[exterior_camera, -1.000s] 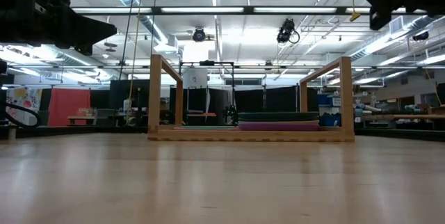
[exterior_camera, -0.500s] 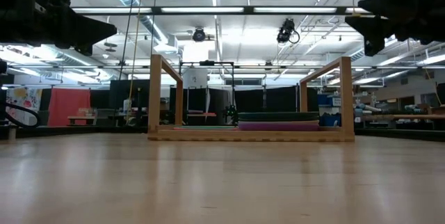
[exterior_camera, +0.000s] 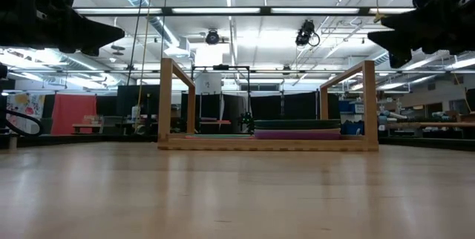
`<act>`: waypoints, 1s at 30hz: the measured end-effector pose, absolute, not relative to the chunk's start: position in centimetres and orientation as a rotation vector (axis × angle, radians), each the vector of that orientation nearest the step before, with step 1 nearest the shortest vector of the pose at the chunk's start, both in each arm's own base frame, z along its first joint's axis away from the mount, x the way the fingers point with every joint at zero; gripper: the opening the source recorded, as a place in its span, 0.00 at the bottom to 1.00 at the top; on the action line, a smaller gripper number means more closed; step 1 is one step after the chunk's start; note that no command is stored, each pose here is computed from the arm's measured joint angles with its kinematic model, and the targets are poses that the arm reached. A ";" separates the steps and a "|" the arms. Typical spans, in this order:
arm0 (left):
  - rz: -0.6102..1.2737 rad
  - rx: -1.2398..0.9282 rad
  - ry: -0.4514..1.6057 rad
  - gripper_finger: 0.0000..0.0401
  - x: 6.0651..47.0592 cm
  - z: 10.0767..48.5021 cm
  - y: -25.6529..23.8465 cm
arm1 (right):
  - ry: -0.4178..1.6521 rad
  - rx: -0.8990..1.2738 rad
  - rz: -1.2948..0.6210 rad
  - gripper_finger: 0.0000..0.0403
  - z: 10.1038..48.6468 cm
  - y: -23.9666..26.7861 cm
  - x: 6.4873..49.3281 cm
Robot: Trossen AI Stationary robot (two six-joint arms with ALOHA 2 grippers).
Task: Place and stack plates onto a shelf
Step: Return to Home Position
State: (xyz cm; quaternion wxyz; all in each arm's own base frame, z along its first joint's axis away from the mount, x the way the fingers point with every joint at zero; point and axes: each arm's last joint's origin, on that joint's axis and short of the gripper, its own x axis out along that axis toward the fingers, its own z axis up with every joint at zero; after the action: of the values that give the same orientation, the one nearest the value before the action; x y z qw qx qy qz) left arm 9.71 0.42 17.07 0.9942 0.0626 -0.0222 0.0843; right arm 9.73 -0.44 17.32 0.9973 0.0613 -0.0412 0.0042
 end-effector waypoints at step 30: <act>0.167 0.140 -0.081 0.13 9.7 17.4 0.4 | -0.023 0.048 -0.020 0.49 16.7 -0.5 9.8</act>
State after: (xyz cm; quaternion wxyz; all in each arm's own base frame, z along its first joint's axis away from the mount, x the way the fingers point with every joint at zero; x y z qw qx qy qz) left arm 9.69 0.41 17.41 0.9932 0.0700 -0.0403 0.0835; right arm 9.76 -0.51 16.74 0.9996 0.0239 -0.0114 -0.0102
